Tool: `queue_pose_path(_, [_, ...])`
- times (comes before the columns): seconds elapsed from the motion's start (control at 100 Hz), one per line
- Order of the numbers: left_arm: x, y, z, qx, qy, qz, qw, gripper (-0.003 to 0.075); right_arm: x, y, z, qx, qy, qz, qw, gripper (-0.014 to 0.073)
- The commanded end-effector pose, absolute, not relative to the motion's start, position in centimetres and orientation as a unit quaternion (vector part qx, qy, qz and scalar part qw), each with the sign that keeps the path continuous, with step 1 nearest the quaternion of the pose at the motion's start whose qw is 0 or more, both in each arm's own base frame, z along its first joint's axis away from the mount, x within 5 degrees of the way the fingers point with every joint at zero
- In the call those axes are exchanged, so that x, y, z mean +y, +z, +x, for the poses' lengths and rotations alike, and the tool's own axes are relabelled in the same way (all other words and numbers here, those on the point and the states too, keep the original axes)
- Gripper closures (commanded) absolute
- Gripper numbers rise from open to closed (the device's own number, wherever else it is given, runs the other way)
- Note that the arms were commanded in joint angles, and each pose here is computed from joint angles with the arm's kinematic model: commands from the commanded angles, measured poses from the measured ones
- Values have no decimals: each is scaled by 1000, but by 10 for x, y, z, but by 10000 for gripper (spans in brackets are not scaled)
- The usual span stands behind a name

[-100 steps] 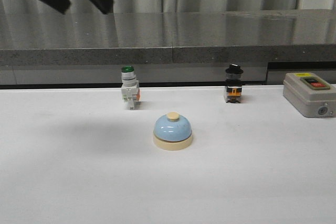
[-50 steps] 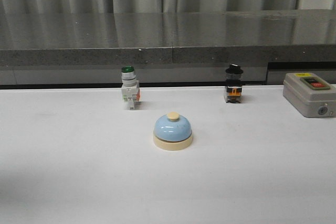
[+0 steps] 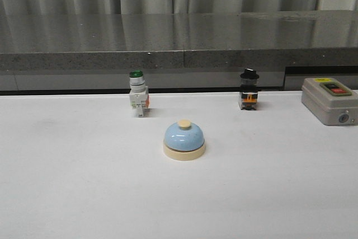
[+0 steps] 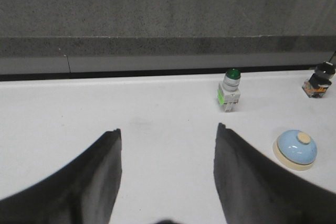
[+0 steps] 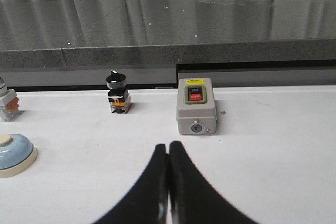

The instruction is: Place and press bell with both arms

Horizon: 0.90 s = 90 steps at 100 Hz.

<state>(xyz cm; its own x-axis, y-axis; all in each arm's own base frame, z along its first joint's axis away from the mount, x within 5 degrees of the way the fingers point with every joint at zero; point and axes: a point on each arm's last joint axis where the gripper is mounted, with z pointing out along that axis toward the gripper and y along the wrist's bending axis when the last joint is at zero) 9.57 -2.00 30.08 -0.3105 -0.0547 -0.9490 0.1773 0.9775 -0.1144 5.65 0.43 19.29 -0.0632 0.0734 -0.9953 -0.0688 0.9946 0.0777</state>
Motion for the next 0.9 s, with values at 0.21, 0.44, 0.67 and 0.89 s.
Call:
queue_pose_path(0.21, [-15, 318, 66, 732, -112, 28, 671, 598, 4, 207, 54, 683, 51, 3, 728, 655])
queue_pose_path(0.44, [-15, 318, 66, 733, -112, 28, 670, 740, 4, 207, 54, 683, 51, 3, 728, 655])
queue_pose_path(0.67, [-15, 318, 66, 733, -112, 28, 670, 740, 4, 207, 54, 683, 51, 3, 728, 655])
queue_pose_path(0.89, [-15, 318, 66, 729, -111, 27, 675, 740, 4, 207, 54, 683, 51, 3, 728, 655])
